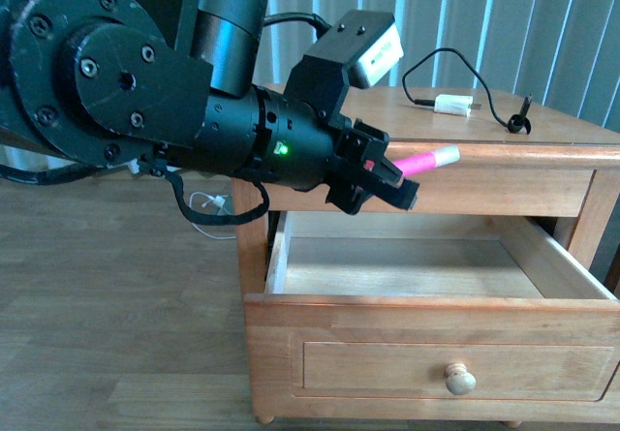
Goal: Place pink marker in drawer with both arms
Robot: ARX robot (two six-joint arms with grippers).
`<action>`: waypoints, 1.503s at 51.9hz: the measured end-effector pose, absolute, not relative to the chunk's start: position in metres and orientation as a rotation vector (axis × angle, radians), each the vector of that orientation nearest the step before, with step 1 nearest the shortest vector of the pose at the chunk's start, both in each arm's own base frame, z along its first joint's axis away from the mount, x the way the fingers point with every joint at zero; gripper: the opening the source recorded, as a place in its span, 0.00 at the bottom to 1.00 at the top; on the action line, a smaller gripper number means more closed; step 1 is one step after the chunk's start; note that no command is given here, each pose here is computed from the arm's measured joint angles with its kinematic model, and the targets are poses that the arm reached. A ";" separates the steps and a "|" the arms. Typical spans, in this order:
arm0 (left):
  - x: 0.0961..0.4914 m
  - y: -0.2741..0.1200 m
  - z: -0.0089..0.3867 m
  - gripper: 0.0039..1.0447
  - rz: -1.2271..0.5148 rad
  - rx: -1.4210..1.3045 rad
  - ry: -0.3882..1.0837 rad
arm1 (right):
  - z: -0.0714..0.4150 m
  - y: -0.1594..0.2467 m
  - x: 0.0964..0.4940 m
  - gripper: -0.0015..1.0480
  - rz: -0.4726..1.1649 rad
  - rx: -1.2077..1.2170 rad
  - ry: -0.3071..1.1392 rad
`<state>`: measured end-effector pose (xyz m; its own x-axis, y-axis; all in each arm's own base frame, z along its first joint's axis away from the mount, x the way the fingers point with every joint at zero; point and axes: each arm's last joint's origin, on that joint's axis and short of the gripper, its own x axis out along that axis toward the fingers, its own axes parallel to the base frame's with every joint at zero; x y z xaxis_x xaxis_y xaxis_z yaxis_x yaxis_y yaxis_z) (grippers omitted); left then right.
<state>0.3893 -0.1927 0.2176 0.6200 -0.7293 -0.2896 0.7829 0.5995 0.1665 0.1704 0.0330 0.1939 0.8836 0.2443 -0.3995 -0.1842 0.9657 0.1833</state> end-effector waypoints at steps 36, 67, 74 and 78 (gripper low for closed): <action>0.383 -0.177 0.207 0.85 -0.443 0.321 0.240 | 0.194 0.033 0.170 0.92 0.224 0.142 0.433; 0.191 -0.042 0.224 0.95 0.021 -0.011 0.175 | 0.194 0.033 0.170 0.92 0.224 0.142 0.433; 0.165 -0.033 0.213 0.95 0.095 -0.050 0.162 | 0.194 0.033 0.170 0.92 0.224 0.142 0.433; 0.156 -0.030 0.210 0.95 0.107 -0.078 0.155 | 0.194 0.033 0.170 0.92 0.224 0.142 0.433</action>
